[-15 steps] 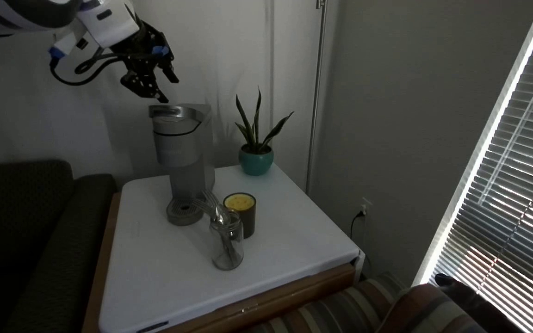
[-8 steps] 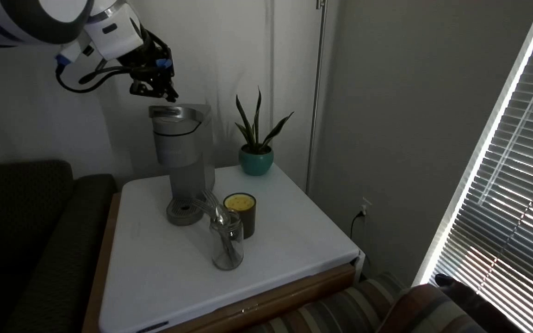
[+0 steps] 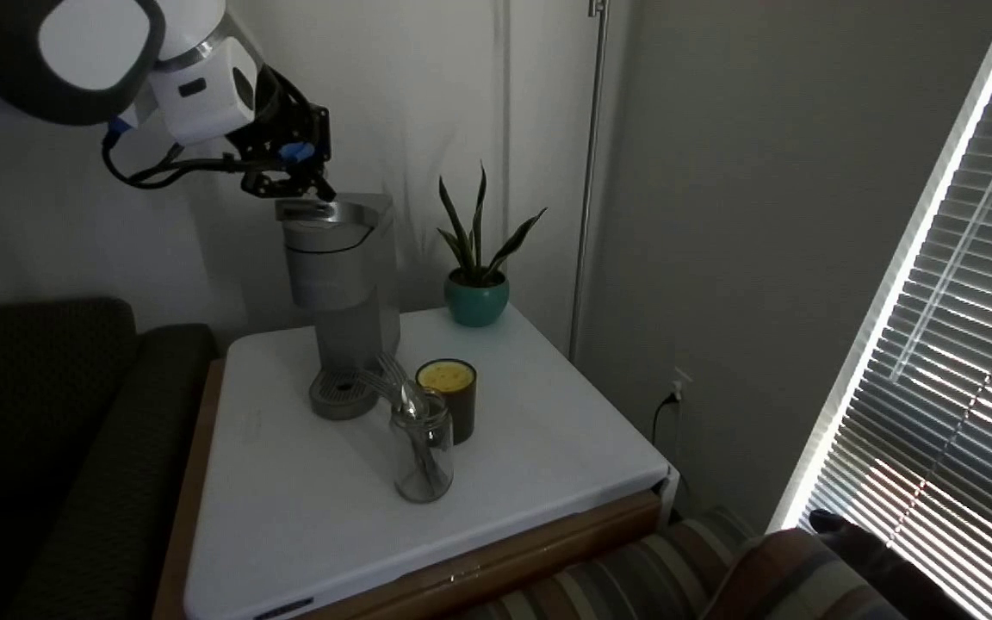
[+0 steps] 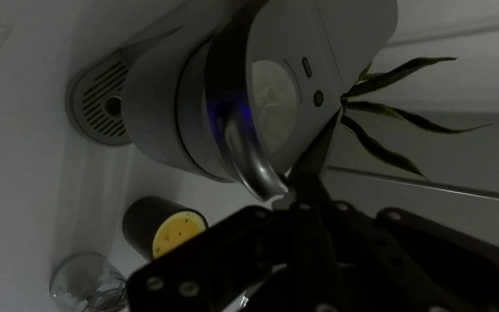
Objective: Close the coffeemaker then open it
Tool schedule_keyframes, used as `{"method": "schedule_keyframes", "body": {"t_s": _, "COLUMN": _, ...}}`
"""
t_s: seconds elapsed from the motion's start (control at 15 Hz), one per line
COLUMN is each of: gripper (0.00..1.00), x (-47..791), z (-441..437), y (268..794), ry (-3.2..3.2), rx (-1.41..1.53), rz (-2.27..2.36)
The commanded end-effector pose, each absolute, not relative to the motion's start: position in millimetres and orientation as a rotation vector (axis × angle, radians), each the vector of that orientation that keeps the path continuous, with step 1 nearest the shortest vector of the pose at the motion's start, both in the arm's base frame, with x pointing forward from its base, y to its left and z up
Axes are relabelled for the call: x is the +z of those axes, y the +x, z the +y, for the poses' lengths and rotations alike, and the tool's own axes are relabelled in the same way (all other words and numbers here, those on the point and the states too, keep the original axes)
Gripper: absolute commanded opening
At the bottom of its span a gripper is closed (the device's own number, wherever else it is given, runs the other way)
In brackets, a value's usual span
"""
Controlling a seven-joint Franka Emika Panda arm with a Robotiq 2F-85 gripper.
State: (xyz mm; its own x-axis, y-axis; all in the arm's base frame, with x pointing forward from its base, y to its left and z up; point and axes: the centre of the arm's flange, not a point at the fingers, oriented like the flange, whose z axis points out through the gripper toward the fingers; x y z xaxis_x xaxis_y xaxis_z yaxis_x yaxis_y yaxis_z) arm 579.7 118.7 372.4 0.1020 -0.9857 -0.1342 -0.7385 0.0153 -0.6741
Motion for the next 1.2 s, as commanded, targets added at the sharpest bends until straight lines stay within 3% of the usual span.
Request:
{"method": "schedule_keyframes", "body": {"t_s": 0.0, "gripper": 0.00, "x": 361, "z": 114, "y": 556, "ry": -1.635, "rx": -0.452, "rz": 1.706}}
{"method": "schedule_keyframes", "body": {"t_s": 1.13, "gripper": 0.00, "x": 352, "z": 115, "y": 539, "ry": -1.514, "rx": -0.397, "rz": 1.720}}
